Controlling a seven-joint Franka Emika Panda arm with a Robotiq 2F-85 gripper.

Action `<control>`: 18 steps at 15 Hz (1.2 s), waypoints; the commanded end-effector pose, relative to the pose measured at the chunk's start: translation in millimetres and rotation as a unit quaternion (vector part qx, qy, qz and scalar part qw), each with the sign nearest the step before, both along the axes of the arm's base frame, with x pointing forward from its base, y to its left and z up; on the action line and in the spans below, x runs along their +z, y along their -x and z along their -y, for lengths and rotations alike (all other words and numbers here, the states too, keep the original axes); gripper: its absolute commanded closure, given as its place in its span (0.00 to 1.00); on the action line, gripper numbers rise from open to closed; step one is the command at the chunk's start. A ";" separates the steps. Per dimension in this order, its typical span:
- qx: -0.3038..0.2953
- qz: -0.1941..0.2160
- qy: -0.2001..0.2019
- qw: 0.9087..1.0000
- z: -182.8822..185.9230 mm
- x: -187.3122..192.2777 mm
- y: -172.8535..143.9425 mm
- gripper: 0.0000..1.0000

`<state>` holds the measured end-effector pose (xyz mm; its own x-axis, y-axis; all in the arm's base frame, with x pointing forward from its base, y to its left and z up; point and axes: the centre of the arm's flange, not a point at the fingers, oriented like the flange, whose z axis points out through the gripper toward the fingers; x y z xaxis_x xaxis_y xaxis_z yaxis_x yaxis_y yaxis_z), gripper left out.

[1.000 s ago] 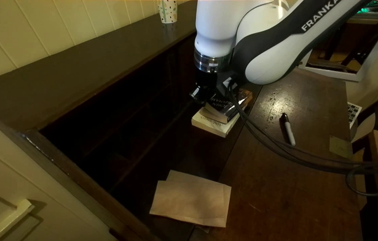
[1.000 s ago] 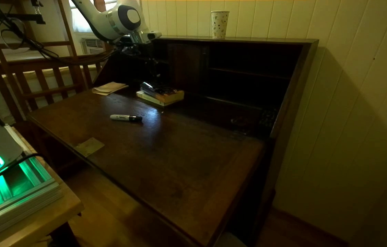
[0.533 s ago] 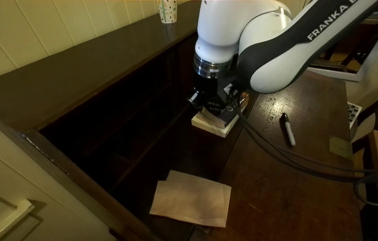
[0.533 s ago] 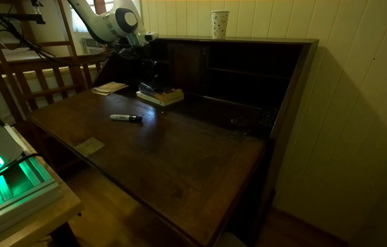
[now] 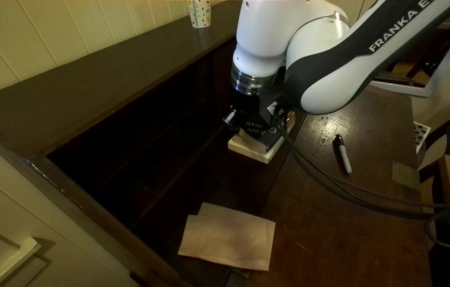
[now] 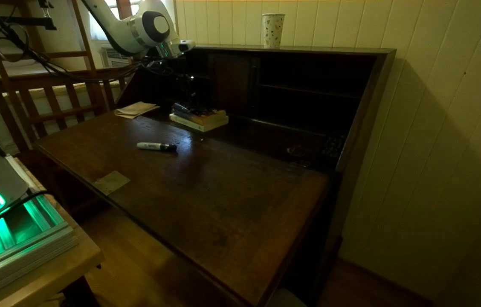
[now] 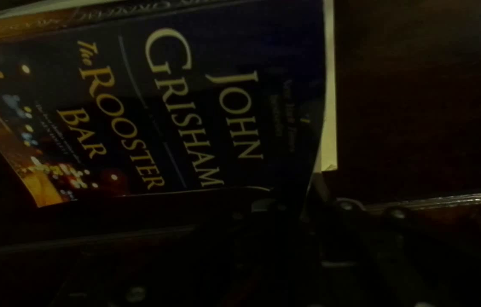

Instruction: Put the blue book on top of the white book.

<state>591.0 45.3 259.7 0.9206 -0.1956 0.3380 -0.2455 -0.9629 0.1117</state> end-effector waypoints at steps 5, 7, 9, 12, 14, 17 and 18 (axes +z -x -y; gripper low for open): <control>0.006 0.017 -0.009 1.000 -3.5 14.6 13.9 0.38; 0.003 0.019 -0.014 1.000 -3.5 23.3 15.5 0.24; -0.017 0.019 -0.021 0.999 -0.5 39.3 18.4 0.12; -0.033 0.017 -0.038 0.999 8.1 67.1 22.4 0.00; -0.052 0.005 -0.051 0.997 17.7 85.4 25.4 0.00; -0.069 -0.028 -0.065 0.995 35.8 109.5 34.2 0.00; -0.071 -0.040 -0.067 0.994 43.3 116.9 37.8 0.00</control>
